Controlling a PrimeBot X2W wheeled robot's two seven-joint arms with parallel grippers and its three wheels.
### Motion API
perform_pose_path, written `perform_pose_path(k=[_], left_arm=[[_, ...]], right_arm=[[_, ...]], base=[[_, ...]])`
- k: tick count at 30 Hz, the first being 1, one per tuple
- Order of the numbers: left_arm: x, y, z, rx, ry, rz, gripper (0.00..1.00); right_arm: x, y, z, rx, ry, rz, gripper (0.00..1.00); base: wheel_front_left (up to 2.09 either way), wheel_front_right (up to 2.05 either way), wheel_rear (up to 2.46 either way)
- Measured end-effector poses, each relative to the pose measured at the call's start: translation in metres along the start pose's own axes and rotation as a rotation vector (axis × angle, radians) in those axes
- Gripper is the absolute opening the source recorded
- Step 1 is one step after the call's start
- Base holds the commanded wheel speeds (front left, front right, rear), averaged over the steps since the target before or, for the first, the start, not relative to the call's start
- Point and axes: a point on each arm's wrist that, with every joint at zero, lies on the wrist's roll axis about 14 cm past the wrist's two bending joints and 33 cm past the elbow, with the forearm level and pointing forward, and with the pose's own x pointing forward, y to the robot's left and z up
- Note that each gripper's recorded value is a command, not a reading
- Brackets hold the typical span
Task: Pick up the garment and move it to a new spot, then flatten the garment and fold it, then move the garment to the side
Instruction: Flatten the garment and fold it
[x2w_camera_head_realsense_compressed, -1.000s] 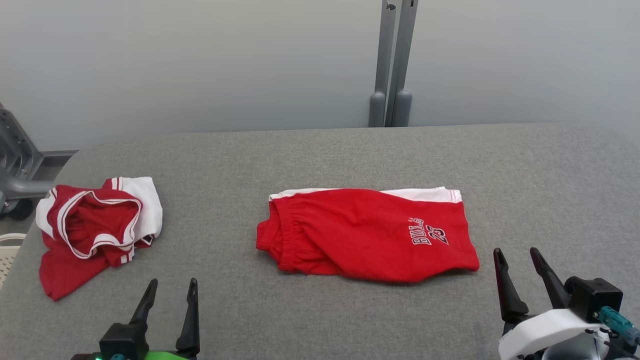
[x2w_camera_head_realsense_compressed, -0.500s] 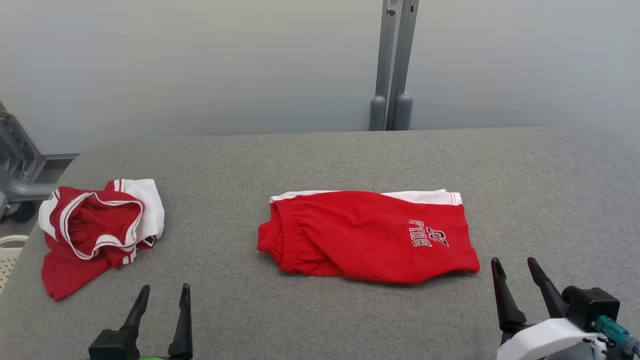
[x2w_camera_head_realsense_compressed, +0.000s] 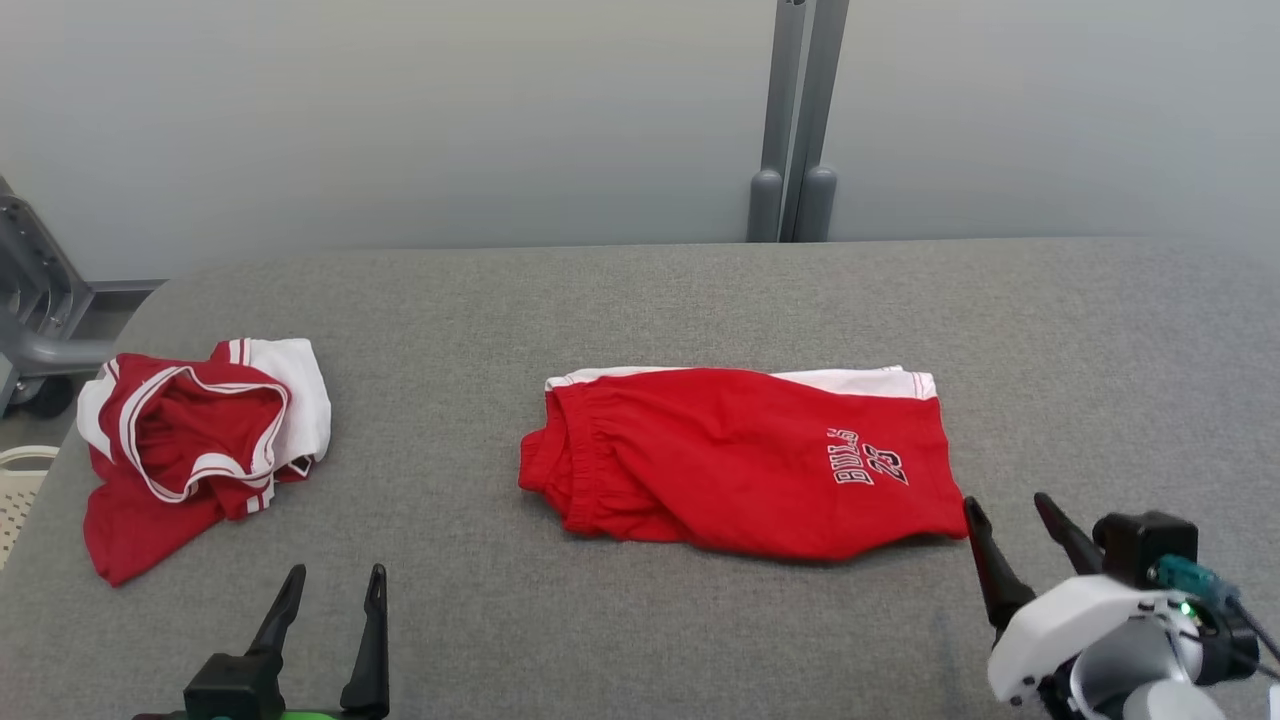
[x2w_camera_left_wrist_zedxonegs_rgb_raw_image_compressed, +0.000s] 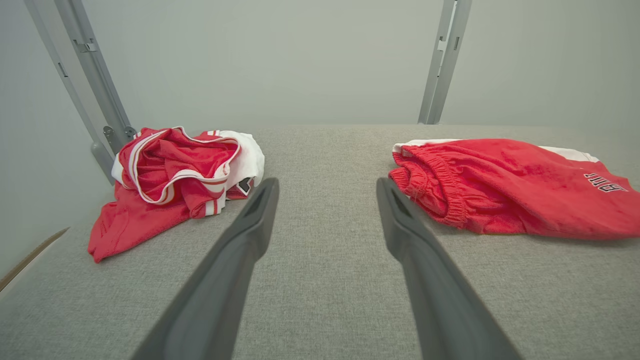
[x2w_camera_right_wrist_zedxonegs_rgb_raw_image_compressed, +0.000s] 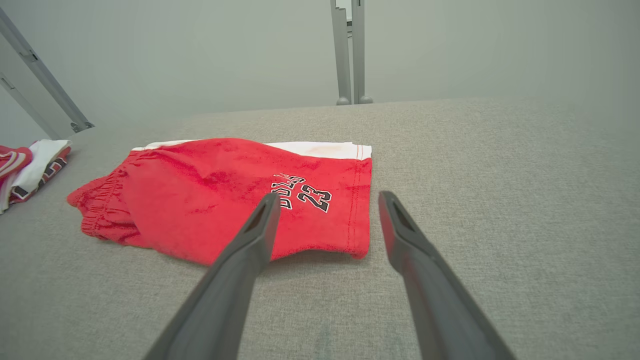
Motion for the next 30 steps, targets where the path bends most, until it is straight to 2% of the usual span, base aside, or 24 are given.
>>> perform_pose_path(k=[6,9,14,19,25,30], left_arm=[[0.003,-0.004,-0.004,0.003,0.017,-0.015,1.00],[0.007,-0.007,-0.003,0.012,0.019,-0.031,1.00],[0.016,-0.009,-0.001,0.024,0.021,-0.048,1.00],[0.028,-0.010,0.001,0.030,0.019,-0.060,1.00],[0.029,-0.003,-0.007,0.027,0.047,-0.030,1.00],[0.025,0.008,-0.016,0.029,0.075,0.007,1.00]], right_arm=[[0.031,-0.026,0.009,-0.054,0.173,-0.045,1.00],[0.050,-0.035,0.015,-0.032,0.259,-0.066,1.00],[0.074,-0.043,0.007,-0.015,0.455,-0.081,1.00],[0.093,-0.061,-0.007,-0.030,0.595,-0.147,1.00],[0.109,-0.051,-0.041,0.006,0.710,-0.138,1.00],[0.123,-0.035,-0.062,0.012,0.746,-0.104,1.00]], base=[[0.00,0.00,0.00],[0.00,0.00,0.00],[0.00,0.00,0.00],[0.00,0.00,0.00],[0.00,0.00,0.00],[0.00,0.00,0.00]])
